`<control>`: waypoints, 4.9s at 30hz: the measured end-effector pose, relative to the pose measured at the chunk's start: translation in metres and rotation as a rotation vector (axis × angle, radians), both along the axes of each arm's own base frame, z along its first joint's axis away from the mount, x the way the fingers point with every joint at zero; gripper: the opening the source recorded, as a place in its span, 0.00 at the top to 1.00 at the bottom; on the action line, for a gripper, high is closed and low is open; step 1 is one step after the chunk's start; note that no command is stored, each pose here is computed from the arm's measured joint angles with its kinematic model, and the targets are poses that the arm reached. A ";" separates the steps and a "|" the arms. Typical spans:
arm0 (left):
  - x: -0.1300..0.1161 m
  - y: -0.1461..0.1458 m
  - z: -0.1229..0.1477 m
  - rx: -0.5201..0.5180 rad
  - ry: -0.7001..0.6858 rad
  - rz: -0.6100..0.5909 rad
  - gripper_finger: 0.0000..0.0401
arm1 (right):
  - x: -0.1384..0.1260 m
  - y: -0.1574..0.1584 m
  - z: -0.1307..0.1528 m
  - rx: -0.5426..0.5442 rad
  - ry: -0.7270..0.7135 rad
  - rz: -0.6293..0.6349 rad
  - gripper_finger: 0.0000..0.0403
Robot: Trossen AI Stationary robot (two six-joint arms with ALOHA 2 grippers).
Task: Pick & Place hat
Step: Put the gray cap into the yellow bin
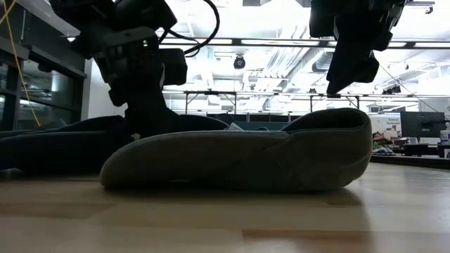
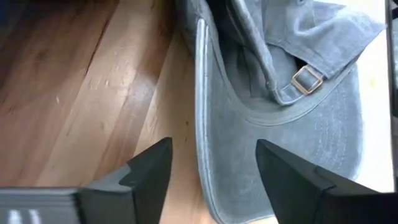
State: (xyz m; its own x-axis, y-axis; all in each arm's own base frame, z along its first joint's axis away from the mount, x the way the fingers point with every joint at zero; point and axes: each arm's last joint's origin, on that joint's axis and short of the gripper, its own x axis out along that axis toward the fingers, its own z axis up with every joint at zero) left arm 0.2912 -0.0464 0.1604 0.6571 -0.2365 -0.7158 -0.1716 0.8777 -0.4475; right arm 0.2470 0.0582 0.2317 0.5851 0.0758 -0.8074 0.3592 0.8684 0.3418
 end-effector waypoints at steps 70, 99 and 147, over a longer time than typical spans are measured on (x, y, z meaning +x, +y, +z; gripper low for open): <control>0.023 -0.008 -0.014 -0.030 0.045 -0.099 0.60 | 0.000 0.000 0.000 0.023 0.005 -0.048 0.63; 0.034 -0.006 0.032 0.190 0.117 -0.176 0.98 | -0.016 0.000 0.012 0.083 0.021 -0.030 0.63; 0.002 0.134 0.213 0.532 -0.538 0.114 0.99 | -0.071 -0.007 0.089 -0.140 -0.578 -0.485 0.63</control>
